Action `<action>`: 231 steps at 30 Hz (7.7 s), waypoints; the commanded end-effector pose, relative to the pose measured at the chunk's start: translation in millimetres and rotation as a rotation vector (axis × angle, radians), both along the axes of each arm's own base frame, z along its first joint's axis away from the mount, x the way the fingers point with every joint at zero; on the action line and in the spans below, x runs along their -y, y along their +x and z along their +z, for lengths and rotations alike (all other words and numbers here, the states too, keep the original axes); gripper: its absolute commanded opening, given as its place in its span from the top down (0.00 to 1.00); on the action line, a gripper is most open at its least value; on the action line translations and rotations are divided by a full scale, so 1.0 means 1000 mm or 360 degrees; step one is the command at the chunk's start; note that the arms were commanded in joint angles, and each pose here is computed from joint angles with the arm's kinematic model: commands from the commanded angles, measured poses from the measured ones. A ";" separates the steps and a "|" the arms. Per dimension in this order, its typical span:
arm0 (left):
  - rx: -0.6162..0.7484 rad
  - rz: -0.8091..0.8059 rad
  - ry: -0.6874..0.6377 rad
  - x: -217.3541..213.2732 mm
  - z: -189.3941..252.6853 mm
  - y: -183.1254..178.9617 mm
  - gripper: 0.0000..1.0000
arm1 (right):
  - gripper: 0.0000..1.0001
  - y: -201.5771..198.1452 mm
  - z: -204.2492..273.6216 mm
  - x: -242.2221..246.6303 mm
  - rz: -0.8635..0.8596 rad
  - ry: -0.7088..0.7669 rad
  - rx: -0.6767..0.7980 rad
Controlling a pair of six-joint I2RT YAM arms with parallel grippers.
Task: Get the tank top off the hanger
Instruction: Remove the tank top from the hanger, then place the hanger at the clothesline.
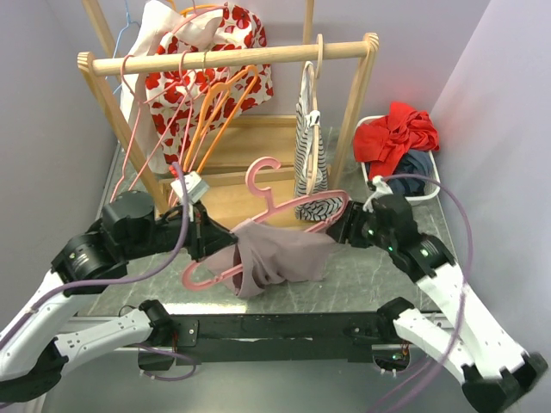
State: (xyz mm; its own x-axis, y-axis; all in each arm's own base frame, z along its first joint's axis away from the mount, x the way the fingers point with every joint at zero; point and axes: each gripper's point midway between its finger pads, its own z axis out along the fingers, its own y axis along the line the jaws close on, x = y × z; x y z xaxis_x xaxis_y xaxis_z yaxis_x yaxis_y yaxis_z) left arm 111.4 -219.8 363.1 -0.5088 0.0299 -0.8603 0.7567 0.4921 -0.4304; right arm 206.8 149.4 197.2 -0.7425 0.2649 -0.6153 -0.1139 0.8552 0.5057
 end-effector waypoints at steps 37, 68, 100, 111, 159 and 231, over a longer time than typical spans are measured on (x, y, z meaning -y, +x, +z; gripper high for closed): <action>0.0090 -0.0008 -0.0100 0.089 -0.039 -0.011 0.99 | 1.00 0.019 0.109 -0.034 -0.0260 0.0915 0.0444; 0.0194 0.0072 -0.0169 0.090 -0.044 0.001 0.16 | 1.00 0.002 0.177 0.013 -0.0439 0.0788 0.0663; 0.0247 0.0018 -0.0265 0.102 -0.077 -0.001 0.95 | 1.00 -0.012 0.208 -0.029 -0.0238 0.1471 0.0431; 0.0347 -0.0094 -0.0211 0.078 -0.028 -0.016 0.99 | 0.31 -0.019 0.190 -0.016 -0.0225 0.1161 0.0541; 0.0179 0.0567 -0.0033 -0.077 0.037 0.004 0.99 | 0.03 0.006 0.161 0.051 -0.0730 0.0672 0.0707; 0.0252 0.1057 0.0327 -0.013 0.089 0.145 0.14 | 0.00 -0.003 0.065 0.019 -0.0284 0.0182 0.0329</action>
